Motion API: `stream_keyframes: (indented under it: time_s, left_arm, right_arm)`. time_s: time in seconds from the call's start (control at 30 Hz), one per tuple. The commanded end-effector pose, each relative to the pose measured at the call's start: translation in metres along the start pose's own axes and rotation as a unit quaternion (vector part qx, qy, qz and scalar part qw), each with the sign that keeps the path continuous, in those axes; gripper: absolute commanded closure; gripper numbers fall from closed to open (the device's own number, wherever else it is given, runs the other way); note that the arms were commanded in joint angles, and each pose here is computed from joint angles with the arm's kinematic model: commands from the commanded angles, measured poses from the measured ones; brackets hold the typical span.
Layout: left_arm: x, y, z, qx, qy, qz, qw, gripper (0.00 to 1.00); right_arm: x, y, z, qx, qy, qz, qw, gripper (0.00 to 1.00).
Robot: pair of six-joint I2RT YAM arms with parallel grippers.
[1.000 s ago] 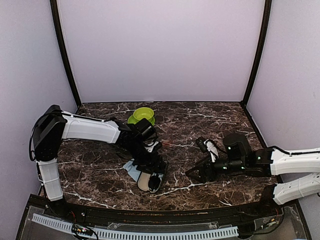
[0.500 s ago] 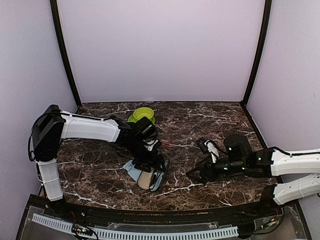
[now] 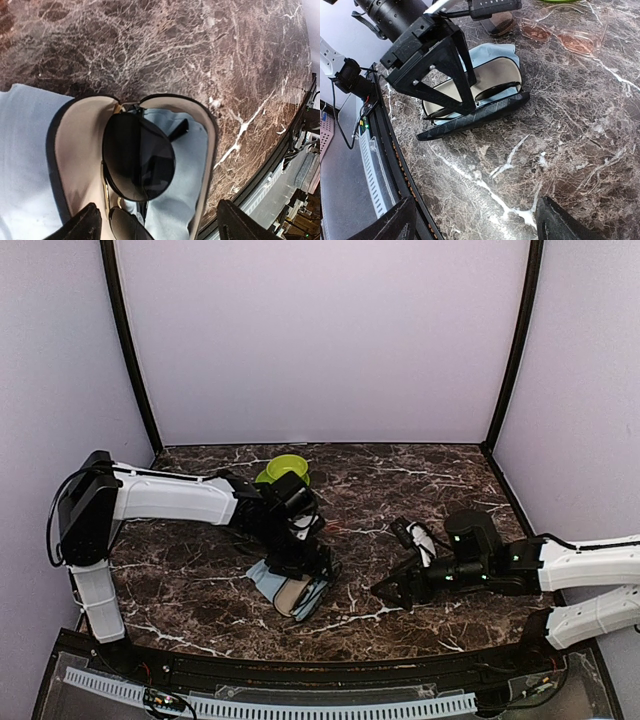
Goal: Organize the sunglasses
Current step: Place the sunglasses in the sunglasses case, then close the case with sunglasses at the corner of the board.
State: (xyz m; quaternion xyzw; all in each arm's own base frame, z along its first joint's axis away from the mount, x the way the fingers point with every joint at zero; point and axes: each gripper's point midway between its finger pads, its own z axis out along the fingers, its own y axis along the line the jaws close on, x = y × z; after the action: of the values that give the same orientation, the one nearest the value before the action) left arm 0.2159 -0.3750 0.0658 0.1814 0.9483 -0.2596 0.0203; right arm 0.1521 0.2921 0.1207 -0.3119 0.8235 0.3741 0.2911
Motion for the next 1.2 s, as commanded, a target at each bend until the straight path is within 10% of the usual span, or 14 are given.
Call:
stream_keyframes:
  time_s: [0.0,0.7,1.17]
  left_arm:
    - [-0.010,-0.017,-0.026,0.011,-0.038,0.026,0.999,0.18]
    - [-0.009,-0.004,-0.073,-0.016,-0.158,0.051,0.986,0.19]
    - [0.010,0.040,-0.057,-0.048,-0.141,0.035,0.988,0.42]
  right_arm:
    - [-0.015,0.006,0.001,-0.013,-0.020,-0.004,1.000,0.17]
    - [-0.036,-0.007,0.050,0.001,-0.030,0.058,0.998,0.20]
    - [-0.039,-0.020,0.105,0.011,0.001,0.187,0.982,0.33]
